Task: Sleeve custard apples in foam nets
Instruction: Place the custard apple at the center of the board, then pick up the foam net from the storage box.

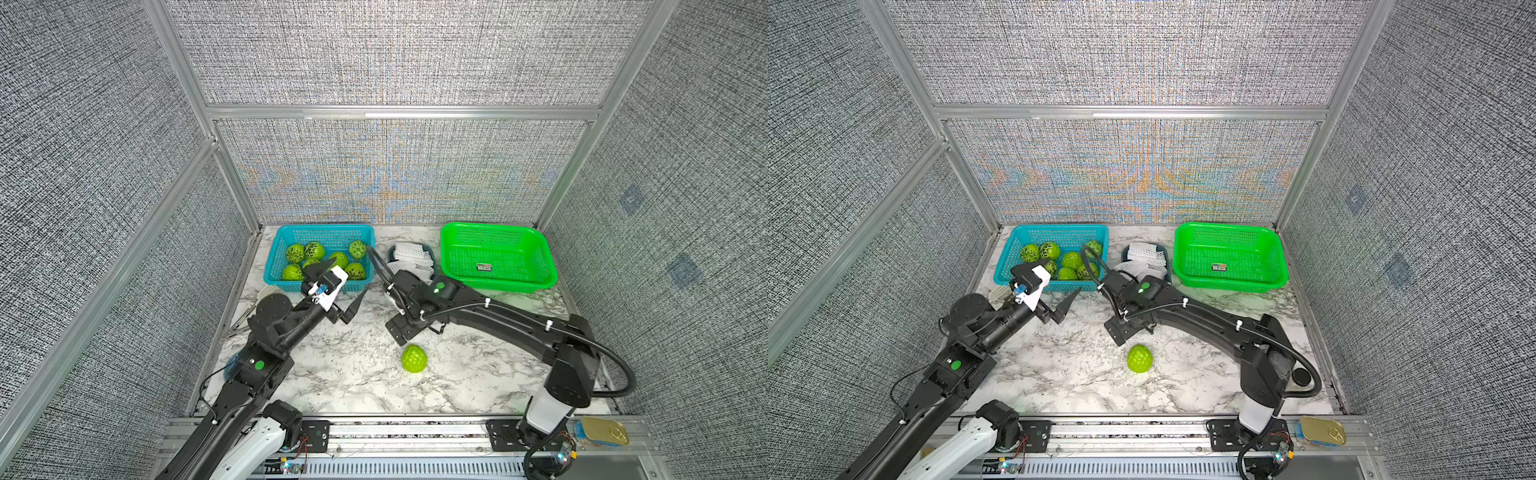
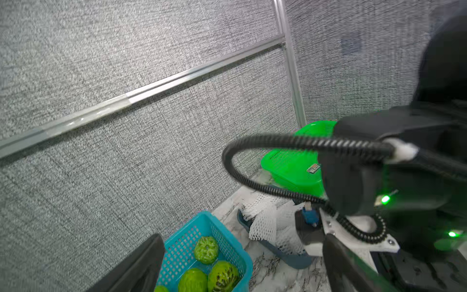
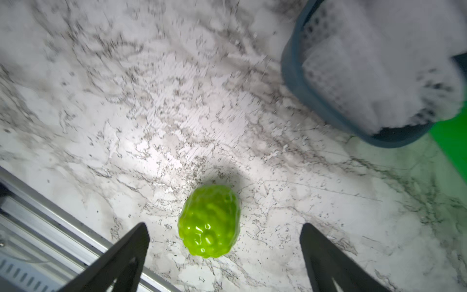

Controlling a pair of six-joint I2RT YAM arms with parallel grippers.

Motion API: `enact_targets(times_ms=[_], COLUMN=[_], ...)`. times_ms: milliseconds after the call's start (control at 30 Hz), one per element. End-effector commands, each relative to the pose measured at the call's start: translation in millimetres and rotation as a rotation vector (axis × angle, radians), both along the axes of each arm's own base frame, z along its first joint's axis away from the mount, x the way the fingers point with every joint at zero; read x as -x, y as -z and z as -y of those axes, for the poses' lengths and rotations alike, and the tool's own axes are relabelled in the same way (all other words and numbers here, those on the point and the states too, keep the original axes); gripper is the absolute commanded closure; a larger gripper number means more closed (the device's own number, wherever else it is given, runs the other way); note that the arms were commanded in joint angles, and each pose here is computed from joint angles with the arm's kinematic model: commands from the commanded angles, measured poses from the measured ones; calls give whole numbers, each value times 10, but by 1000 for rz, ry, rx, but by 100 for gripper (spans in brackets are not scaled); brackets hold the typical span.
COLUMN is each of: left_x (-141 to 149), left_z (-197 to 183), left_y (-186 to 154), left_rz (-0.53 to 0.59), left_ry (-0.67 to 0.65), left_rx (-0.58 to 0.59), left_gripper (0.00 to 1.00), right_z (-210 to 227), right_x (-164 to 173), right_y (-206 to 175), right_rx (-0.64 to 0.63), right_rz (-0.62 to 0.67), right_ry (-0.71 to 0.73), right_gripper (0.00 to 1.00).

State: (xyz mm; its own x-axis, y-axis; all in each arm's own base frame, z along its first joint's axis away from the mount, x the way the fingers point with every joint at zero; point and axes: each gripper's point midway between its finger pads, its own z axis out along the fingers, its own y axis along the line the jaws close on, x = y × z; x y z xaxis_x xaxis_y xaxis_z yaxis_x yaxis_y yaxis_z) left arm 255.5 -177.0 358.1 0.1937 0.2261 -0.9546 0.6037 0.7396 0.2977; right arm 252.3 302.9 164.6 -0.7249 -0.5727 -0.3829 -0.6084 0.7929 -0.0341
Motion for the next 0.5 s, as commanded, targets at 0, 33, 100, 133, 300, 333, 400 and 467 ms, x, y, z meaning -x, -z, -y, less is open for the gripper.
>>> enact_targets(times_ms=[0,33,100,133,300,333,400,467], left_x=[-220,-260,-376,-443,-795,-848,-944,-1017], left_z=[-164,-159,-127,-90,118,144,217,257], left_y=[11,5,50,107,418,462,564,642], left_rz=[-107,-115,-166,-202,-390,-412,-458,-490], left_ry=[-146,-155,-174,-178,-201,-206,-205,-214], left_rx=[99,112,140,145,167,170,173,175], left_gripper=[1,1,3,4,8,8,8,8], right_z=[157,224,393,471,737,731,684,614], right_x=[-276,-350,-543,-636,-957,-997,-1079,-1162], right_y=[-286,-354,-546,-643,-984,-987,-937,-840], right_rx=[-76,-102,-181,-225,-435,-467,-493,-480], right_rz=[83,97,141,165,268,262,231,184], right_ry=[98,131,211,246,353,349,332,311], right_gripper=[7,9,14,15,17,17,18,20])
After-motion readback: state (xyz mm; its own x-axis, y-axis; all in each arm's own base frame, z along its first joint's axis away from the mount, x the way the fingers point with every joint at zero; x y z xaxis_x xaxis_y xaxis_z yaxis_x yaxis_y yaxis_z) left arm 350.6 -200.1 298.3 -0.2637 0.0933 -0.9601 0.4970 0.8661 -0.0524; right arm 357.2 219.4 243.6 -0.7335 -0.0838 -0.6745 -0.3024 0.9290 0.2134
